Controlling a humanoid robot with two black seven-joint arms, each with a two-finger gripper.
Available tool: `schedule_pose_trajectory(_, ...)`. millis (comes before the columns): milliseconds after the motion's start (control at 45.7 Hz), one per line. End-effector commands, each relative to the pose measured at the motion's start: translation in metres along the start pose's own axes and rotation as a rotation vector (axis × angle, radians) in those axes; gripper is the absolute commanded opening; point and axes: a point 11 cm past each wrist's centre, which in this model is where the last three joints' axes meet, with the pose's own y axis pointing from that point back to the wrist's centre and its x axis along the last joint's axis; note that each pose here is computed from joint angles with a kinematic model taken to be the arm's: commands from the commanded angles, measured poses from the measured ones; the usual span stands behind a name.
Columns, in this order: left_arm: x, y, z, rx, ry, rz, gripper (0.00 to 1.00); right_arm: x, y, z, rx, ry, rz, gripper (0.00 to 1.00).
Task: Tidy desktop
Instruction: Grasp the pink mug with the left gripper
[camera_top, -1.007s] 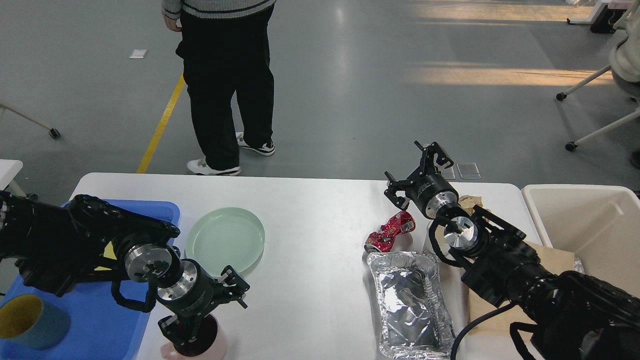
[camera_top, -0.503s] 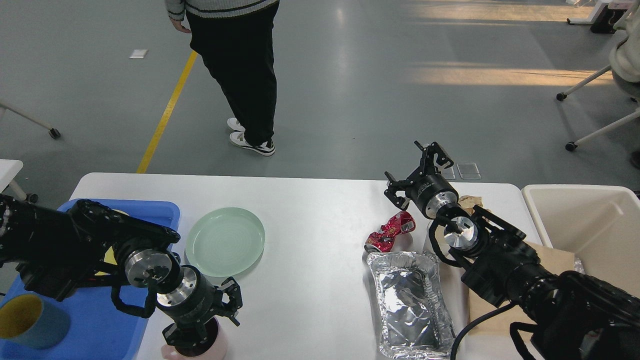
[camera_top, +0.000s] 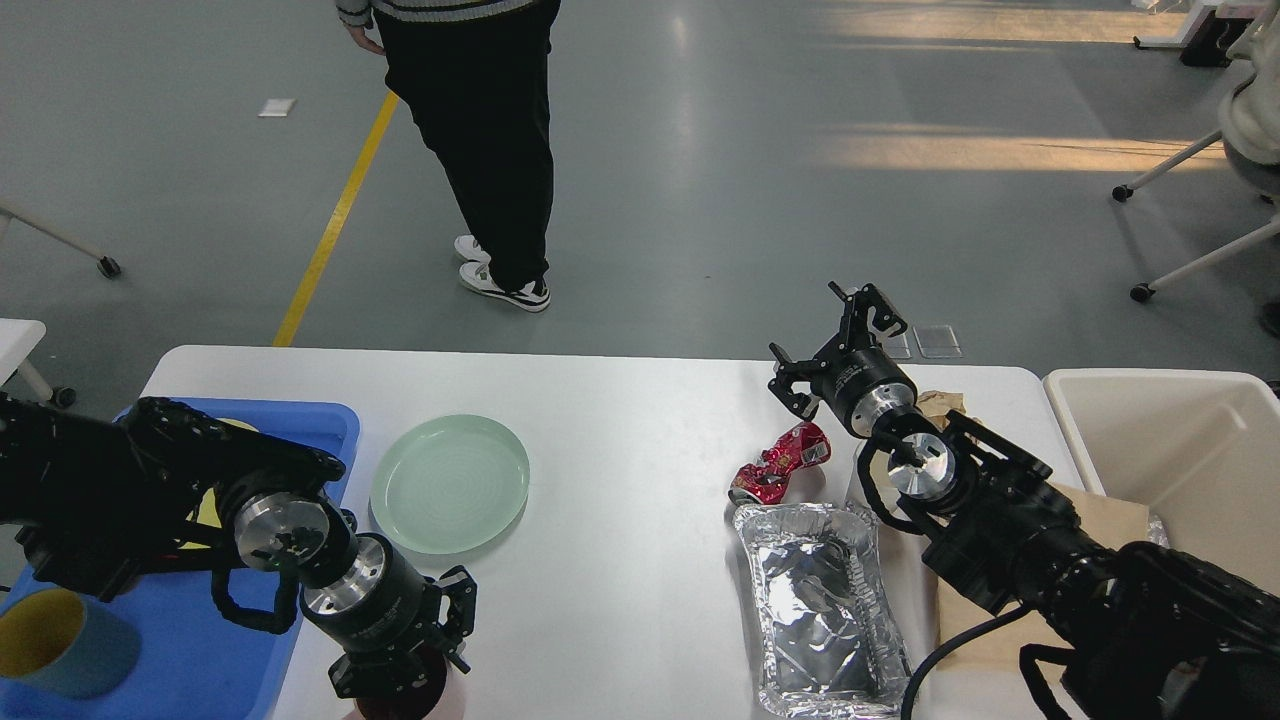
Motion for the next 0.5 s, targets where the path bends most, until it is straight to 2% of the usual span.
schedule_pose_trajectory(0,0.003,0.008,-0.004,-0.013,0.001,-0.036,0.16,0.0,0.0,0.0,0.0,0.0,0.0,1.0)
schedule_pose_trajectory(153,0.006,0.019,-0.008,-0.041,0.002,-0.089,0.09,0.0,0.0,0.0,0.0,0.0,-0.001,1.0)
schedule_pose_trajectory(482,0.008,0.022,-0.008,-0.047,0.0,-0.092,0.06,0.0,0.0,0.0,0.0,0.0,-0.001,1.0)
